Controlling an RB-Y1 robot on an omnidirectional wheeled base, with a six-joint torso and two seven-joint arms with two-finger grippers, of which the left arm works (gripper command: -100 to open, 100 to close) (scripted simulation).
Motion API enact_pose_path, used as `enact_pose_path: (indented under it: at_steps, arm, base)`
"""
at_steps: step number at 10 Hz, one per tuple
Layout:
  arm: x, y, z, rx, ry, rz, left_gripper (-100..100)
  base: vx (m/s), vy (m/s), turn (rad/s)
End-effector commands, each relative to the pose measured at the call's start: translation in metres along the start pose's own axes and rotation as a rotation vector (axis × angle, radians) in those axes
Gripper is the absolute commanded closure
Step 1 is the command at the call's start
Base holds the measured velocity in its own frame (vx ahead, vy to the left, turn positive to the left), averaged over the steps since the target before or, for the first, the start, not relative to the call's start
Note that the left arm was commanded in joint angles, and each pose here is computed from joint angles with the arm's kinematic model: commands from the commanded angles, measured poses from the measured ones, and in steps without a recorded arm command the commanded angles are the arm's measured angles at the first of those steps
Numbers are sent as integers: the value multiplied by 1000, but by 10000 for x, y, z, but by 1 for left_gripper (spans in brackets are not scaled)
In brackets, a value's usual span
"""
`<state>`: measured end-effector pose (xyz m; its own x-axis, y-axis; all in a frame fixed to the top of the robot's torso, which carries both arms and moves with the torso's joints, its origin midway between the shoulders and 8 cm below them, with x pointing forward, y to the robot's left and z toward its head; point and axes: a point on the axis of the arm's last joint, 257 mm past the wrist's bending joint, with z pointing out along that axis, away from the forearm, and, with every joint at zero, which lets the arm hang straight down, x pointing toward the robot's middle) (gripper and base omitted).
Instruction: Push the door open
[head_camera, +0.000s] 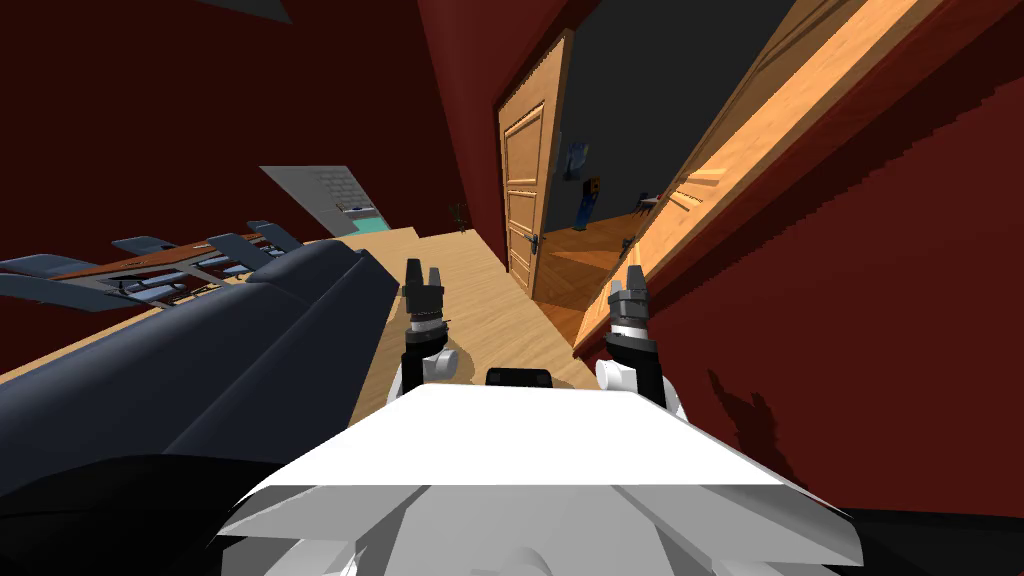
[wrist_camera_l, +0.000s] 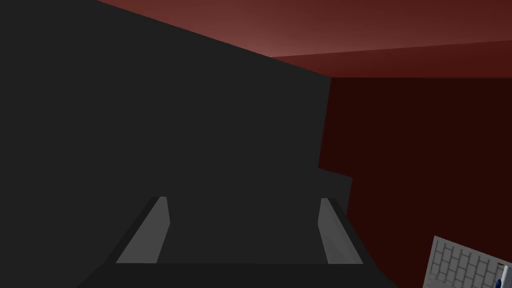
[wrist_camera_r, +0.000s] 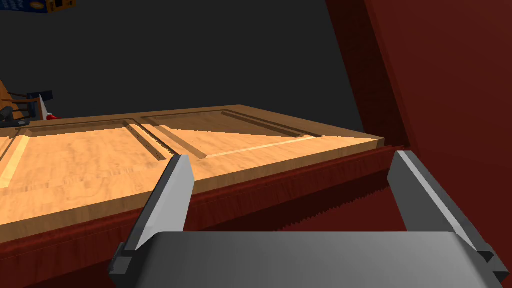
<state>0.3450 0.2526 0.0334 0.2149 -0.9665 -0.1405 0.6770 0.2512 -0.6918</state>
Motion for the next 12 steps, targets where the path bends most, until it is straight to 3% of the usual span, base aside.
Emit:
enact_pose_path:
  at_steps: [1, 12]
  arm:
    - [86, 108, -1, -14, 20, -20, -100]
    - [653, 786, -39, -118, 124, -143, -100]
  base:
    - [84, 16, -98]
    - [145, 58, -83]
